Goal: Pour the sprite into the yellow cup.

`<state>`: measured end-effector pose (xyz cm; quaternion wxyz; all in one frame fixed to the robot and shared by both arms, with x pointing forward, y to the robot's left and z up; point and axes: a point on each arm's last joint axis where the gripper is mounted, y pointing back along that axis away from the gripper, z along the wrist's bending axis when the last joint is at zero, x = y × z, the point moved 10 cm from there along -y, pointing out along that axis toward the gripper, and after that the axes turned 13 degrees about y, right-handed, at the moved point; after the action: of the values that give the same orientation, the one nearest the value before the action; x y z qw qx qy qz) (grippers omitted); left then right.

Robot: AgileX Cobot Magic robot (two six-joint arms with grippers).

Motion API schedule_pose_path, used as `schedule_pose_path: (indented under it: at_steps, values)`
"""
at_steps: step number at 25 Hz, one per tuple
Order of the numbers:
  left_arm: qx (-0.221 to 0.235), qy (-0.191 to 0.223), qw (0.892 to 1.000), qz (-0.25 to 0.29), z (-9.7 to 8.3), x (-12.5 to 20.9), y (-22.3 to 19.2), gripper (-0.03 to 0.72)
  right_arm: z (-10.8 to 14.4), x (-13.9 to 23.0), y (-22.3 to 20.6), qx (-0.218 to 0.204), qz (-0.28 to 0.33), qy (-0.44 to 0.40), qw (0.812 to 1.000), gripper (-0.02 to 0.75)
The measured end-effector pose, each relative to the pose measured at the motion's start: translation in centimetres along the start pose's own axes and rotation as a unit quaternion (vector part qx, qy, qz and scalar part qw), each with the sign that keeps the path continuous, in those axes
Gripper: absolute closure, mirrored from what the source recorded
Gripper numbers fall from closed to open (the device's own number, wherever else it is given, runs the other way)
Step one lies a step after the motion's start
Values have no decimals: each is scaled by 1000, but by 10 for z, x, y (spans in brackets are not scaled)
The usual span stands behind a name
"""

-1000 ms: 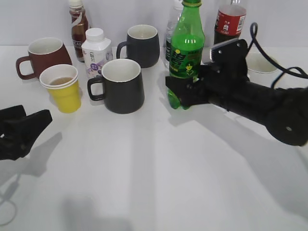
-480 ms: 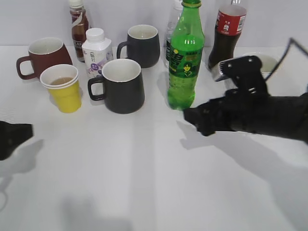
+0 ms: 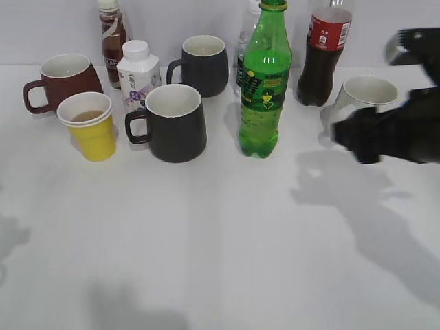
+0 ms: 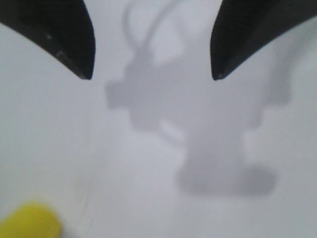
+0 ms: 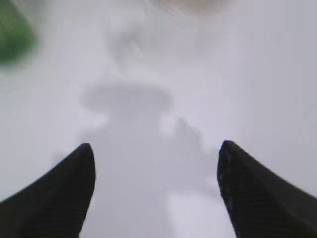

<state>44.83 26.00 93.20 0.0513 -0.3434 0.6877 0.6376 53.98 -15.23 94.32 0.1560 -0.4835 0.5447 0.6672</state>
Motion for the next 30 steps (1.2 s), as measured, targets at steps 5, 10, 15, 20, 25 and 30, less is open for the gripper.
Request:
schedule_pose_path:
  at_steps: [5,10,15,20,25,30]
  values:
    - [-11,-123,987,98,-4,10,48,137,-37,31,33,96,97,9,991,165]
    - [87,-220,967,91,-8,27,89,137,-9,68,78,15,225,28,974,165]
    - [155,-272,949,21,17,51,111,137,26,82,134,-78,247,29,965,165]
    - [212,-277,934,-78,37,68,123,137,27,93,181,-76,186,44,979,166]
    - [264,-256,911,-185,40,63,141,140,25,97,215,-55,71,57,994,167]
    - [268,-254,909,-193,39,62,142,143,15,92,232,-15,-30,73,997,167]
